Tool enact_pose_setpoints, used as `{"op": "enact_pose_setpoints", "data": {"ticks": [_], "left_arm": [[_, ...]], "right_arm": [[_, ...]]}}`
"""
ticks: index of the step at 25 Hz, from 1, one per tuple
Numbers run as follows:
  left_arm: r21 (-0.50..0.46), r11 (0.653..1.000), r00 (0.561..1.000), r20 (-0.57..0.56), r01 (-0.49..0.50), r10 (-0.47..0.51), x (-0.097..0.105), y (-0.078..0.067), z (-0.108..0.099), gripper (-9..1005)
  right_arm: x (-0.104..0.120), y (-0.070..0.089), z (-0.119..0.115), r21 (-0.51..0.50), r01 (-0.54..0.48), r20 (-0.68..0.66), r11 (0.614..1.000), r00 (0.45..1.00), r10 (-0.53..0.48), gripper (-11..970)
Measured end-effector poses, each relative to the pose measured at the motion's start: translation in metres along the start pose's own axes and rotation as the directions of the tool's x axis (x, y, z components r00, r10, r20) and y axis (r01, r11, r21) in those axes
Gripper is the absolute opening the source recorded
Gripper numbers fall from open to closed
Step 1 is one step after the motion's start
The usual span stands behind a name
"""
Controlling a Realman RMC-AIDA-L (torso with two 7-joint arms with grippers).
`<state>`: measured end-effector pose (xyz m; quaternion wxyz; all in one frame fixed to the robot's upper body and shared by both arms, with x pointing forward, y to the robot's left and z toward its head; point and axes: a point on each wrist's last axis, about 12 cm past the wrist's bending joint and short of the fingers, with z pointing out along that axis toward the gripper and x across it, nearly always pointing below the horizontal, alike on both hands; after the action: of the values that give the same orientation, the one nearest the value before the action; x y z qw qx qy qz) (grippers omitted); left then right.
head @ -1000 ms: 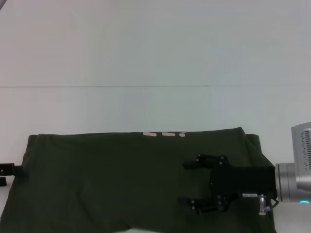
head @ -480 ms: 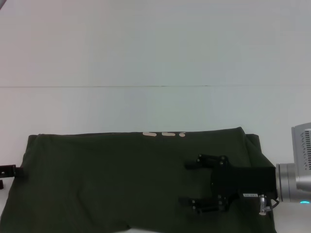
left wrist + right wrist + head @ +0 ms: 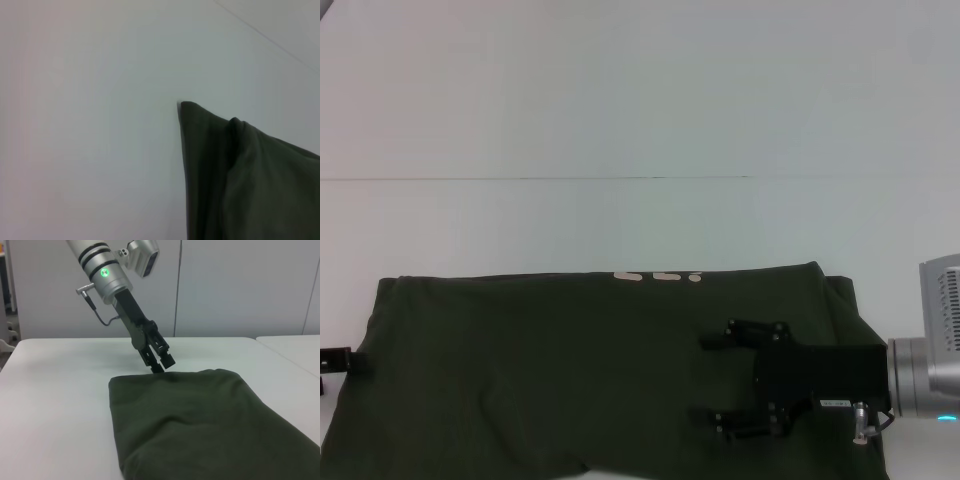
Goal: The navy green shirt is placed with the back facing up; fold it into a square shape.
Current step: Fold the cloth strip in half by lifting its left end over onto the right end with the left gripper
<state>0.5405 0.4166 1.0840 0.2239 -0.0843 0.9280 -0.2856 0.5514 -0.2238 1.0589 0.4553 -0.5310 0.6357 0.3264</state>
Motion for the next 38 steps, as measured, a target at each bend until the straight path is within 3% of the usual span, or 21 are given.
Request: {"op": "enact_pose_setpoints", "data": {"ticks": [19,38], "left_arm": [[-0.049,0.997,0.994,-0.095,-0.059,0.054,-0.0064,-0.0028,-0.0031,864],[-0.04,0.997,0.992,-0.106,-0.066,0.061,-0.0048,-0.0057,0.0021,863]], "right_arm": [[0.0005,0.0002,0.0025,-0.005,-0.01,-0.009,1.0,1.0,0.01,901],[0.0022,0.0019,0.0021,-0.007,-0.016,-0.011,1.0,1.0,0.016,901]]}}
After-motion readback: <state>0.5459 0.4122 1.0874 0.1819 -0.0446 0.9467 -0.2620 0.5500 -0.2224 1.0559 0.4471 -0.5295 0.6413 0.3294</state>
